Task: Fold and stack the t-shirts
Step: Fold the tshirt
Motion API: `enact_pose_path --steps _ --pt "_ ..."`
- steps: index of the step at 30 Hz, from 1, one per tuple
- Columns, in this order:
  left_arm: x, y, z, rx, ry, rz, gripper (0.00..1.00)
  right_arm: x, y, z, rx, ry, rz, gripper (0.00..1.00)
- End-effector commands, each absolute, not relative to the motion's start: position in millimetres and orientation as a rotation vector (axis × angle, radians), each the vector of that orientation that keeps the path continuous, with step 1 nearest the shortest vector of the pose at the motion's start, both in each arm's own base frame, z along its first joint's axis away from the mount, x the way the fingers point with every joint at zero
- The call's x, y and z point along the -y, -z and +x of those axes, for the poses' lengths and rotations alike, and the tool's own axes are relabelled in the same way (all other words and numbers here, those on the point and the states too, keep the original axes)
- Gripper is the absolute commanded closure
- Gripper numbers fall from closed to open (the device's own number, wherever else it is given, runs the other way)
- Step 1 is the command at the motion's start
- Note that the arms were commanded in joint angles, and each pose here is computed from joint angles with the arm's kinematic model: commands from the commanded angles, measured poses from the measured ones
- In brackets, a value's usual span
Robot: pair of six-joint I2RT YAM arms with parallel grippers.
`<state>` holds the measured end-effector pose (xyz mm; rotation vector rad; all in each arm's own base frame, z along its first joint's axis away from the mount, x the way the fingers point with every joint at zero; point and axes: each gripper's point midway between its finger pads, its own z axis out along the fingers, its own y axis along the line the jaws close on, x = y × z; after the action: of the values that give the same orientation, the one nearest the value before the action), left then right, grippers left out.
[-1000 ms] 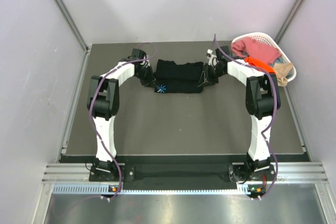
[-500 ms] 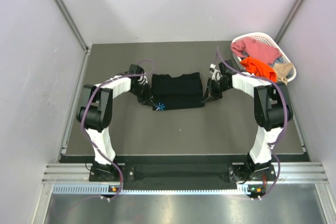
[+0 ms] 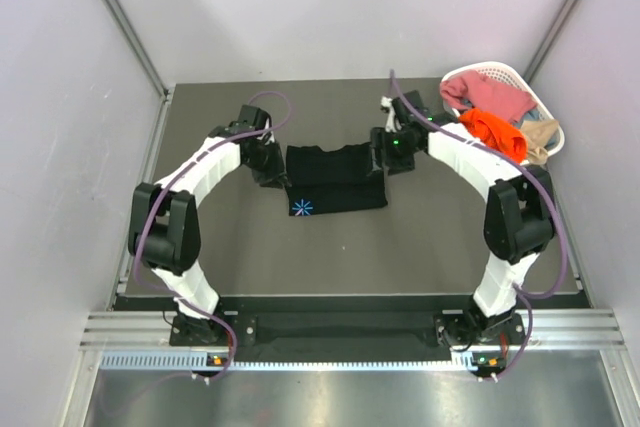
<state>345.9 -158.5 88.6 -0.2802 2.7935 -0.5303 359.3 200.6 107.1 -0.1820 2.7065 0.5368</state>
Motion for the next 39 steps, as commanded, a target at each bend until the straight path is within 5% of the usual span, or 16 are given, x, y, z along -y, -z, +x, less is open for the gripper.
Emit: enact_pose_path --steps 1,6,16,39 --pt "175 -118 352 -2.705 0.567 -0.211 0.69 -236 -113 359 -2.690 -0.435 -0.171 0.41" --pt "207 -88 350 -2.751 0.757 -0.289 0.71 -281 -94 359 -2.685 -0.374 -0.169 0.44" --pt "198 -46 352 -2.826 0.629 -0.390 0.72 -300 -52 370 -2.689 -0.221 -0.167 0.46" --pt "185 -5 326 -2.974 0.361 -0.369 0.72 -314 -90 468 -2.493 -0.259 -0.049 0.44"
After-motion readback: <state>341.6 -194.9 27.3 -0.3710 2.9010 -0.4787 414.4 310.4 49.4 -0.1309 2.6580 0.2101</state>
